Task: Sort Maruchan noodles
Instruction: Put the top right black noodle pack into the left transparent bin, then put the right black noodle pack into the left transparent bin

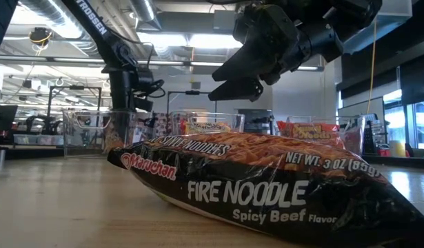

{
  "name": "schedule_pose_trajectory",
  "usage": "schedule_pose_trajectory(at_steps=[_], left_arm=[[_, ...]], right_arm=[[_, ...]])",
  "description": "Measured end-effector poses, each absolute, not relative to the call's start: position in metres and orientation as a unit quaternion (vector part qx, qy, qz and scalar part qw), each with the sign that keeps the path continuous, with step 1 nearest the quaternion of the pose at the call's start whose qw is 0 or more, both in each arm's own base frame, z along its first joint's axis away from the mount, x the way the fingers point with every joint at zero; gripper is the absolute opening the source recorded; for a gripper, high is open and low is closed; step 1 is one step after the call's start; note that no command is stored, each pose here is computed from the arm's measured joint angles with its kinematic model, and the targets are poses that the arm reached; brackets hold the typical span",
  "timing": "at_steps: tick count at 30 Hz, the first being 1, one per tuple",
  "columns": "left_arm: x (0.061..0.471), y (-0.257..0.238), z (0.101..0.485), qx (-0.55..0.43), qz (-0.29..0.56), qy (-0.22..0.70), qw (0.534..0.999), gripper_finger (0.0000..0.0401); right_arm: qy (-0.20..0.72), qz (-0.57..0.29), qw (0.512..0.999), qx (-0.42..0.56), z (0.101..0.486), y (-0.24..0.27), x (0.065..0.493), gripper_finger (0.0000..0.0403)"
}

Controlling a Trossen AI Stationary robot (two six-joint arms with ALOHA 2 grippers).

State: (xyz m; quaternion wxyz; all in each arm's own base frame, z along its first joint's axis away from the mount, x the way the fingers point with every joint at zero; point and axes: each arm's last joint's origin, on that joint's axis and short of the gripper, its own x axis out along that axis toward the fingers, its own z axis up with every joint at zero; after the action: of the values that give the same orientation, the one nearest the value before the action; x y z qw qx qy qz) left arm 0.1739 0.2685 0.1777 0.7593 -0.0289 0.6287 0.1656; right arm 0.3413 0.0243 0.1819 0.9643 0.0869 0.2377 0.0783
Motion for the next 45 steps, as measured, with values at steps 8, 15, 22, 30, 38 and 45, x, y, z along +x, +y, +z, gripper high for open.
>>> schedule_pose_trajectory(at_steps=[8, 15, 22, 30, 38, 45], left_arm=[[0.181, 0.266, 0.179, -0.010, 0.195, 0.638, 0.745, 0.0198], [0.180, 0.261, 0.194, 0.008, 0.212, 0.631, 0.746, 0.0198], [0.173, 0.257, 0.220, 0.023, 0.249, 0.596, 0.763, 0.0197], [0.172, 0.258, 0.223, 0.015, 0.265, 0.587, 0.765, 0.0197], [0.172, 0.245, 0.246, 0.031, 0.281, 0.556, 0.782, 0.0196], [0.163, 0.231, 0.279, 0.039, 0.325, 0.494, 0.806, 0.0196]], right_arm=[[0.238, 0.083, 0.964, 0.089, 0.182, 0.025, 0.341, 0.0292], [0.239, 0.093, 0.962, 0.091, 0.182, 0.025, 0.341, 0.0292], [0.240, 0.101, 0.961, 0.091, 0.182, 0.026, 0.341, 0.0292], [0.240, 0.105, 0.961, 0.093, 0.182, 0.026, 0.341, 0.0292], [0.240, 0.105, 0.961, 0.094, 0.182, 0.026, 0.341, 0.0292], [0.240, 0.104, 0.961, 0.094, 0.182, 0.026, 0.341, 0.0292]])
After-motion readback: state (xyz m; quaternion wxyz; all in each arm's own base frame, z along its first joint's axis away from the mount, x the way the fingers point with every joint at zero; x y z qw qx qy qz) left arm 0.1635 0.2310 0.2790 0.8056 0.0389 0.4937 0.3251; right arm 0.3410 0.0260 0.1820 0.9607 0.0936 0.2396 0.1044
